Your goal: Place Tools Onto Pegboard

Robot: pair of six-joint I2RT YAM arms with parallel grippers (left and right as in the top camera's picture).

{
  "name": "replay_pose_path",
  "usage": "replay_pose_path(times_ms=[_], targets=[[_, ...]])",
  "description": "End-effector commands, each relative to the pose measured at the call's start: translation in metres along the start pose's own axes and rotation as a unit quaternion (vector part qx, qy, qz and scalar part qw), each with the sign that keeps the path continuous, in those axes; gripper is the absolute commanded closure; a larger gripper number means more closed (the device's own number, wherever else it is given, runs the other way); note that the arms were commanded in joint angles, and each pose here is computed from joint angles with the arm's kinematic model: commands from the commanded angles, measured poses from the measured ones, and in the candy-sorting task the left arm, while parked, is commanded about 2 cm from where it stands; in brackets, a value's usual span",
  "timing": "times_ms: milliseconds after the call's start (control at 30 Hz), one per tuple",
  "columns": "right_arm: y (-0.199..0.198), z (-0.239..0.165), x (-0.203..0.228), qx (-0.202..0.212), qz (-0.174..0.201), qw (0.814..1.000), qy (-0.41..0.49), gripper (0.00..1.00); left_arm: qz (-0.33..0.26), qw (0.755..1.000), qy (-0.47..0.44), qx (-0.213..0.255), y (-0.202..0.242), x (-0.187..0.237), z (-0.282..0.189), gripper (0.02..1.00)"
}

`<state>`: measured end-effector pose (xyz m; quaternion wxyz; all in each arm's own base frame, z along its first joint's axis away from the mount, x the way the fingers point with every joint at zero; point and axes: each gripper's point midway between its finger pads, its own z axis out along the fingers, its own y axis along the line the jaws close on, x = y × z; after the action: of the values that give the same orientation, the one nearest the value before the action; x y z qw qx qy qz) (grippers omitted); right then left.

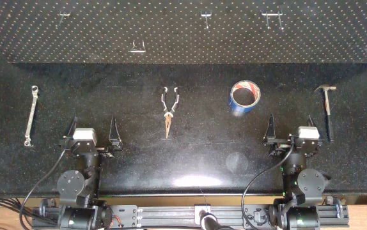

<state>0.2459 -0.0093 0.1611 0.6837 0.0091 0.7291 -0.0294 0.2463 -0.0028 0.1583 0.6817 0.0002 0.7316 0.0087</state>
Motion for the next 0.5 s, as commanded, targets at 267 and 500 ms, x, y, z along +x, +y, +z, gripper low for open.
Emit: replay_pose_path(times_ms=[267, 500], targets=[[0.0002, 0.0001, 0.0015, 0.001, -0.009, 1.000, -0.001, 0.025, 0.006, 1.000, -0.001, -0.010, 0.0035, 0.0004, -0.0004, 0.023], [0.0002, 0.0001, 0.0015, 0.001, -0.009, 1.000, -0.001, 0.025, -0.015, 1.000, 0.005, -0.004, 0.0014, 0.0014, -0.0010, 0.025]])
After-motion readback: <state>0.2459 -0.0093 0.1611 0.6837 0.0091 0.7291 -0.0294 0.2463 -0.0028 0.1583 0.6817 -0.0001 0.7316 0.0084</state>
